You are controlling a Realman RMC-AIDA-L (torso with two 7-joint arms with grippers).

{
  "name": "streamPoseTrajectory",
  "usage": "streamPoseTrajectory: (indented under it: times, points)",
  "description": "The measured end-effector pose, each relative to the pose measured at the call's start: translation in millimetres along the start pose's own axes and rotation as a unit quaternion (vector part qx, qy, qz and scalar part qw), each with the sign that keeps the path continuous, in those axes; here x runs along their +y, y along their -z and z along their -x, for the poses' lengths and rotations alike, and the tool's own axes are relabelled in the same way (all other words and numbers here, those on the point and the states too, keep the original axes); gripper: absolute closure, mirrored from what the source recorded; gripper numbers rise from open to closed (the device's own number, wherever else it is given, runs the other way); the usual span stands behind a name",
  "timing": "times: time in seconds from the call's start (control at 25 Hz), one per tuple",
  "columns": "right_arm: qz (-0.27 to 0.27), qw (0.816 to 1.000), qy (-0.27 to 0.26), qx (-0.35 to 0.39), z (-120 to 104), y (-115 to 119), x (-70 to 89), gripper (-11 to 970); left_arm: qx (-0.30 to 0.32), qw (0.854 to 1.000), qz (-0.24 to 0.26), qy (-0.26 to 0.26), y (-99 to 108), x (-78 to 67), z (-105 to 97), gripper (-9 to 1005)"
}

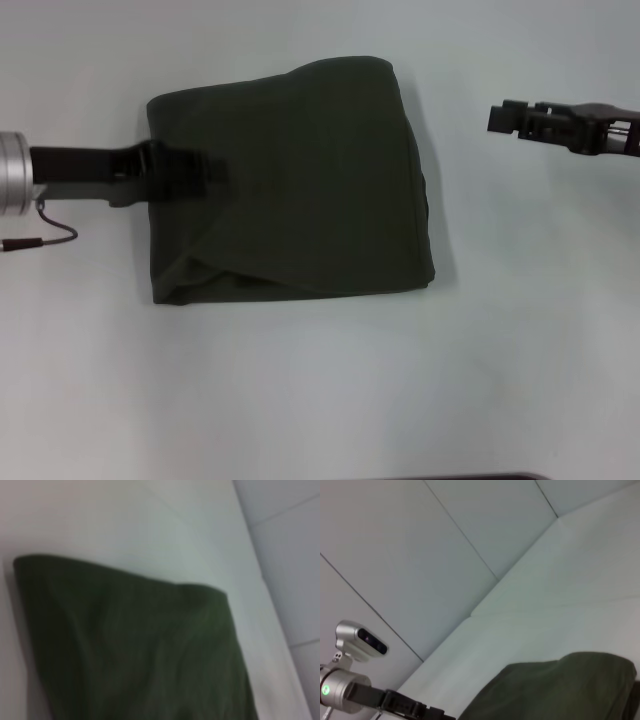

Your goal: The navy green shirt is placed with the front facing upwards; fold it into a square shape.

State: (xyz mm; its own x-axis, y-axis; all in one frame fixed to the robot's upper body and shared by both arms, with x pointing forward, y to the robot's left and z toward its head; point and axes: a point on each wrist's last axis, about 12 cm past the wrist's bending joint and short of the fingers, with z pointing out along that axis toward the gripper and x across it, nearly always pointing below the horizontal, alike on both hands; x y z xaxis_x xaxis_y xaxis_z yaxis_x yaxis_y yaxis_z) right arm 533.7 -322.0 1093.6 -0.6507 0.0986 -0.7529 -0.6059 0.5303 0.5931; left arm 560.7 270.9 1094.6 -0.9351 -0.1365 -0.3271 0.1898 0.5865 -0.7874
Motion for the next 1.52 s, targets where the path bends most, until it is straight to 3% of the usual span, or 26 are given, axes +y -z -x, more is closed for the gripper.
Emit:
streamPoseTrajectory:
  times: [0.2,0.44,0.72,0.84,1.08,1.52]
  points:
    - [-0.006,0.997,-0.034,0.066,-5.8,-6.8,-1.0,463,0.000,1.000,-0.008,-0.016,9.8,0.7,-1.6,509]
    - [-0.031,0.985,-0.063,0.154,-4.9,-6.5,-5.7,463,0.014,0.999,-0.019,-0.038,39.4,1.9,-9.8,509]
    - [-0.018,0.976,-0.085,0.200,-1.7,-16.2,0.0,463,-0.012,1.000,-0.011,-0.016,60.5,14.7,-23.5,510]
    - [-0.011,0.963,-0.111,0.246,-2.9,-36.0,8.3,463,-0.015,1.000,-0.012,-0.017,61.7,16.5,-26.7,510]
    - [-0.004,0.956,-0.116,0.270,-10.9,-58.1,16.9,463,-0.016,0.999,-0.013,-0.024,61.6,17.1,-27.9,510]
    - [-0.015,0.957,-0.138,0.254,-15.8,-60.0,13.1,463,-0.015,0.999,-0.016,-0.029,60.4,17.5,-29.5,510]
